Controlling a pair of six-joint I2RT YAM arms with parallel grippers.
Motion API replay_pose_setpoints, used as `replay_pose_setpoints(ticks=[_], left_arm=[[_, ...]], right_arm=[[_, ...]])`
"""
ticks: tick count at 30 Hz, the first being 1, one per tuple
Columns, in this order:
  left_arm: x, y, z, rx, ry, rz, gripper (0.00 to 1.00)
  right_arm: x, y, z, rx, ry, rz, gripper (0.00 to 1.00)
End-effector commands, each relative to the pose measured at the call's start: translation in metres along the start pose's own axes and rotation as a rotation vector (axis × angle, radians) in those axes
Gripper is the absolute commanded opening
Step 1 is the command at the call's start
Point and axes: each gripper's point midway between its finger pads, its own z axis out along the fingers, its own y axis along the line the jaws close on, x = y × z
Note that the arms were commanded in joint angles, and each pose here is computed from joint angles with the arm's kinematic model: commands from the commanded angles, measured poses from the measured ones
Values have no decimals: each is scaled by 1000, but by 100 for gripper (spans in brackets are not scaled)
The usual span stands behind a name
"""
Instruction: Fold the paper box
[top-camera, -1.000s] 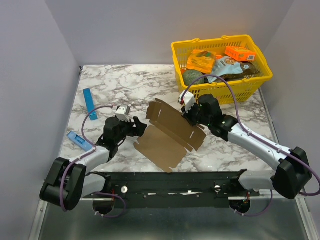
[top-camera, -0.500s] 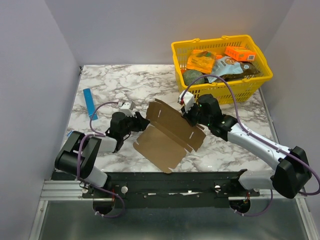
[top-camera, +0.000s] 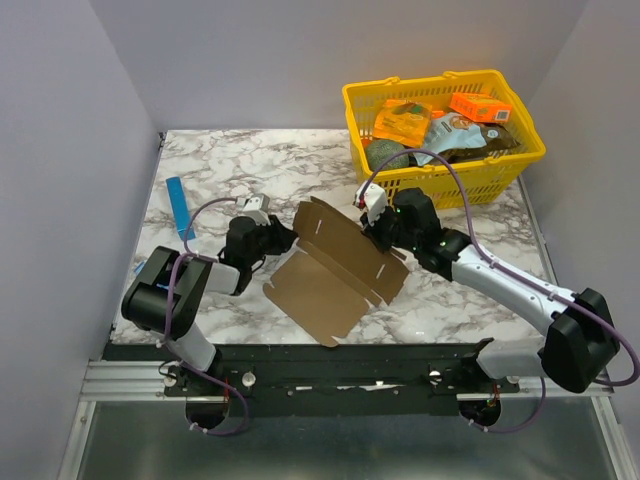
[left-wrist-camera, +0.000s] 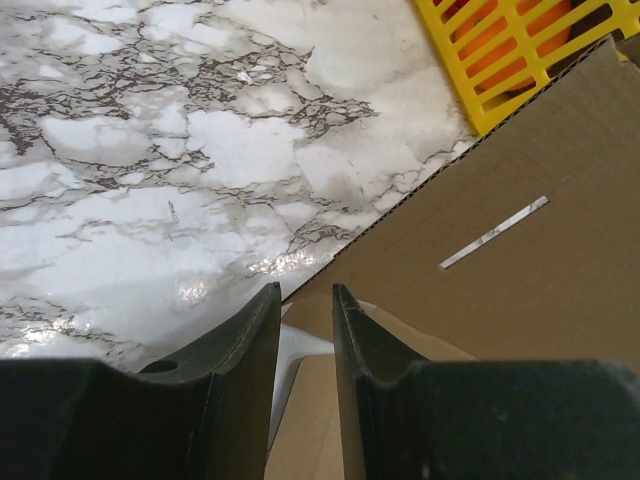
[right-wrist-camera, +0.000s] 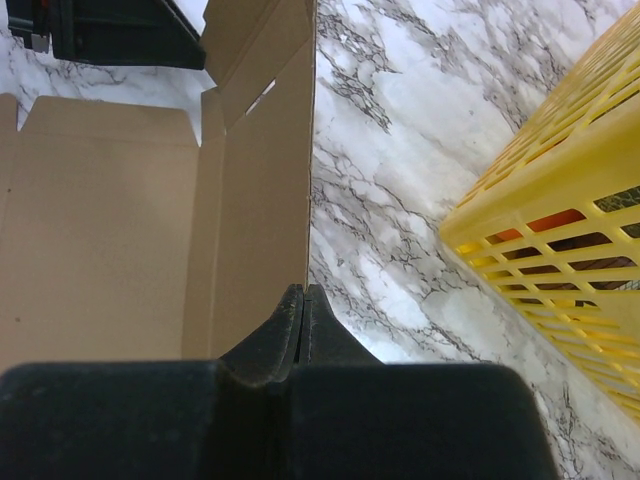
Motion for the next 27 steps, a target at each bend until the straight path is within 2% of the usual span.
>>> replay_pose_setpoints(ticks=[1,7,10,14,16,27], left_arm=[[-13,0,11,-25,-47,-19,36],[-6,4,23,-44,-20,-39,40],[0,7,23,-55,-8,-39,47],[1,6,14,-55,-11,-35,65],[0,4,12,-46,-13,-34,68],[29,-14,-1,100,71,4,66]], right_arm=[[-1,6,6,-30,-3,-4,1],[0,5,6,-23,1,-5,1],[1,3,6,-10,5,1,1],[1,-1,4,13,8,2,1],[0,-1,4,12,5,3,1],[-3,1,0,1,-11,2,1]])
